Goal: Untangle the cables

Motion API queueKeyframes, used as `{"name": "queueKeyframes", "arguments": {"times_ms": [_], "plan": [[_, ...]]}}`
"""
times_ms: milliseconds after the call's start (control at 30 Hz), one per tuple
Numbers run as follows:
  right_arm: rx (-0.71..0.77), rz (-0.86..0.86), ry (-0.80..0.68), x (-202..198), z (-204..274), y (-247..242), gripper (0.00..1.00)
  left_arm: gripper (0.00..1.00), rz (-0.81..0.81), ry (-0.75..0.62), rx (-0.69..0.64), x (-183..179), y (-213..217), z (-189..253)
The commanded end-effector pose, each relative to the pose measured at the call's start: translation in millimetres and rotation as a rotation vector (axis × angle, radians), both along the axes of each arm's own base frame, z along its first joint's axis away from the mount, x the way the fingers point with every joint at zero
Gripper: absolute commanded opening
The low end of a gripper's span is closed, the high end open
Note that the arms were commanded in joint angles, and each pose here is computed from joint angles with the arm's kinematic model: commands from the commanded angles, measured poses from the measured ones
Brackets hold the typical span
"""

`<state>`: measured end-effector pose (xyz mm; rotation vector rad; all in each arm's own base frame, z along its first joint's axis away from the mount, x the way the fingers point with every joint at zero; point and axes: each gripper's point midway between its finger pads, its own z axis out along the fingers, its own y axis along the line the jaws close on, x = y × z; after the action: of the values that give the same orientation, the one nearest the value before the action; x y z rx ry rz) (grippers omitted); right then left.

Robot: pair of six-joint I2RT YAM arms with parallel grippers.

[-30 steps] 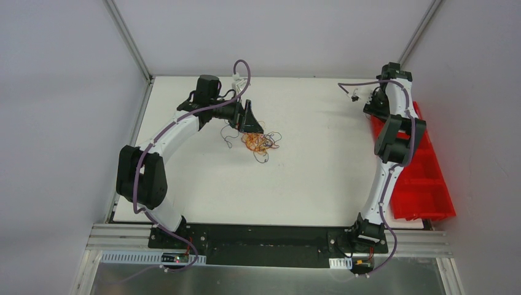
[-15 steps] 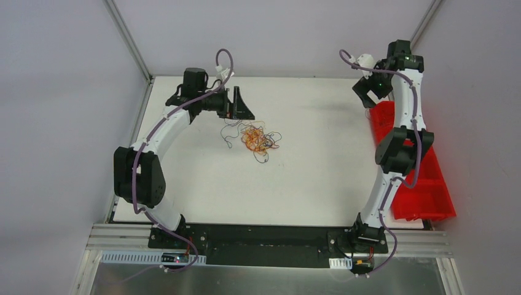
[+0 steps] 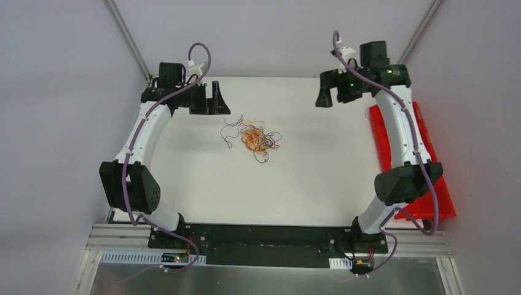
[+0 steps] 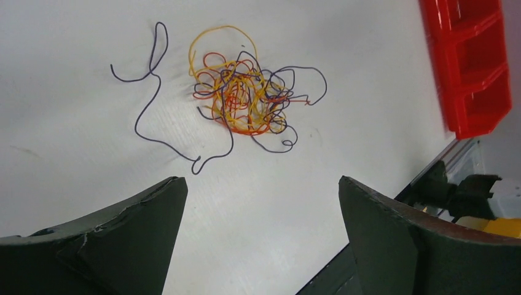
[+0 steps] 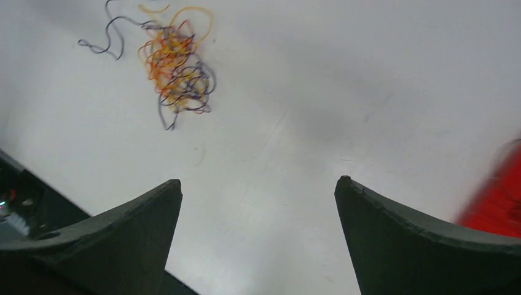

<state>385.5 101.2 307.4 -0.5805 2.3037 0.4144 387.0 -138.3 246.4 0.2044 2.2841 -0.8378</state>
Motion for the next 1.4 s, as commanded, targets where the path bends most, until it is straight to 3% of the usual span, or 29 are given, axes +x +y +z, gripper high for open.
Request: {"name": "queueKeyframes", "arguments": {"times_ms": [0, 167, 333, 533, 633, 667, 700, 733, 800, 900, 1133, 1300, 1367], "plan": [[0.173, -0.020, 0.296, -23, -67, 69, 0.99, 0.99, -0.197, 0.021, 0.065, -36, -14, -26], [0.141, 0.060, 0.356, -31, -135, 122, 0.98, 0.99, -0.326, -0.002, 0.251, -31, -35, -69], [0.127, 0.045, 0.360, -9, -179, 163, 0.98, 0.85, -0.354, 0.052, 0.322, -6, -52, -107], [0.109, -0.031, 0.336, 14, -212, 197, 0.98, 0.70, -0.273, 0.118, 0.431, 14, -38, -144], [0.097, -0.041, 0.354, 12, -230, 212, 0.93, 0.51, -0.249, 0.127, 0.457, 13, -30, -146], [0.087, -0.046, 0.363, 11, -236, 215, 0.90, 0.39, -0.240, 0.123, 0.448, 12, -28, -142], [0.077, -0.045, 0.370, 9, -242, 217, 0.88, 0.19, -0.229, 0.119, 0.425, 10, -27, -134], [0.062, -0.044, 0.375, 6, -248, 218, 0.84, 0.00, -0.219, 0.112, 0.384, 8, -27, -121], [0.028, -0.050, 0.374, 3, -259, 215, 0.77, 0.00, -0.202, 0.098, 0.256, 0, -31, -83], [-0.020, -0.047, 0.353, -3, -270, 207, 0.63, 0.00, -0.200, -0.034, 0.124, -15, -36, -8], [-0.138, 0.003, 0.345, -18, -286, 194, 0.42, 0.00, -0.174, -0.459, 0.038, -45, -24, 160], [-0.189, 0.015, 0.371, -31, -294, 180, 0.23, 0.00, -0.103, -0.667, -0.008, -52, -15, 254], [-0.204, 0.024, 0.391, -38, -297, 175, 0.20, 0.00, -0.074, -0.768, -0.027, -56, -12, 294]]}}
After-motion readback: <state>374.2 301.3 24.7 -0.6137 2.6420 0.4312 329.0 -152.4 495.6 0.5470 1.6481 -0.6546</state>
